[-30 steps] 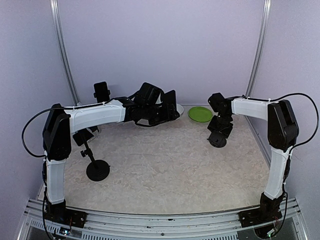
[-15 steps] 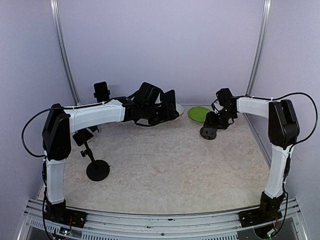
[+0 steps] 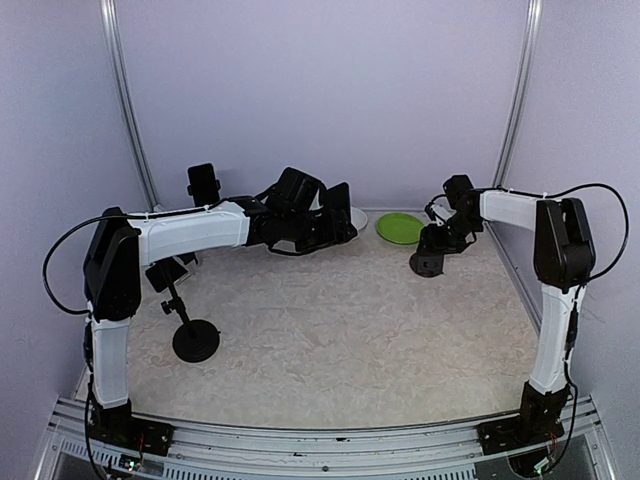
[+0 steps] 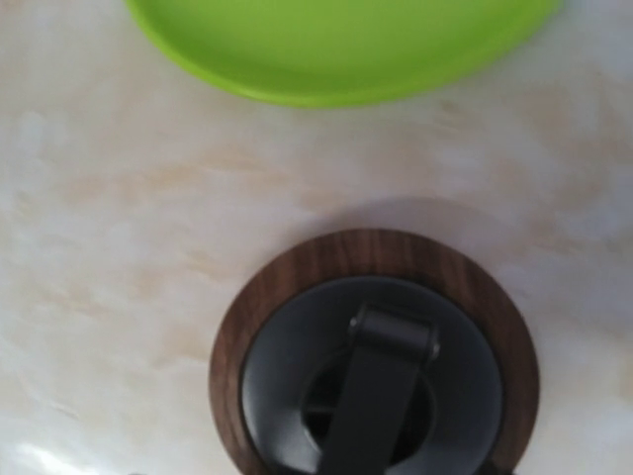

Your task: Remove the phone from the phone stand

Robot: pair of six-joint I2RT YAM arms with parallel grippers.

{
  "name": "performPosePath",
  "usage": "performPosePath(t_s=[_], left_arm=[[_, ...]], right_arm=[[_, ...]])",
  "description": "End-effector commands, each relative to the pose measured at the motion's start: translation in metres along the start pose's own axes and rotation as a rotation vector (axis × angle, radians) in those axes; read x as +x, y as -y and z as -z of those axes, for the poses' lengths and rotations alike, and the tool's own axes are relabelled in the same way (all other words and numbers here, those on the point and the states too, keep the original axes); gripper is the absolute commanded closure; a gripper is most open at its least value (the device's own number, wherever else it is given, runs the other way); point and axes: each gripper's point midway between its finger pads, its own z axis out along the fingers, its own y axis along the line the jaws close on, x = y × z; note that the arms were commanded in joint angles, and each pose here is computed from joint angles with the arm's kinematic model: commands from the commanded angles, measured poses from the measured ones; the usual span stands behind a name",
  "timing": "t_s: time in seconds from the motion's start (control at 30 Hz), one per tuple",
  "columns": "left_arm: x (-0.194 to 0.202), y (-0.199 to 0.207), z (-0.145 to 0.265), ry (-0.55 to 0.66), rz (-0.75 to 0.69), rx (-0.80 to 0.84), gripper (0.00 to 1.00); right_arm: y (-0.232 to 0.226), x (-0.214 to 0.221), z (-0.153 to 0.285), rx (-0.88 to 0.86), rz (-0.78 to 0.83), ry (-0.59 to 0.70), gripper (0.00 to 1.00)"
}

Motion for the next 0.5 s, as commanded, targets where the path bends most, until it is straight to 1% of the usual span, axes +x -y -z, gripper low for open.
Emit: performPosePath(t_s=[0.0,0.17,0.3,0.37,0.47], left_arm=[[-0.035,0.028,0.027,0.104,-0.024,0.087,0.66],[-0.033,0.031,0.022,0.095,-0.025,0.095,0.66],[-0.029,0.033,0.019,0.086,-0.029,0.099,0.66],[-0.027,0.035,0.017,0.081,-0.031,0.102,0.66],[-0.023,0.038,0.015,0.076,-0.036,0.104,0.66]], right_arm=[[0.033,-0.001,0.029,0.072,0.002,0.018,0.59],[0.051,0.007,0.029,0.097,0.009,-0.004,0.58],[0.059,0.007,0.026,0.085,0.008,0.000,0.55],[0.059,0.005,0.026,0.086,0.009,0.002,0.49],[0.058,-0.002,0.031,0.085,0.007,0.018,0.36]])
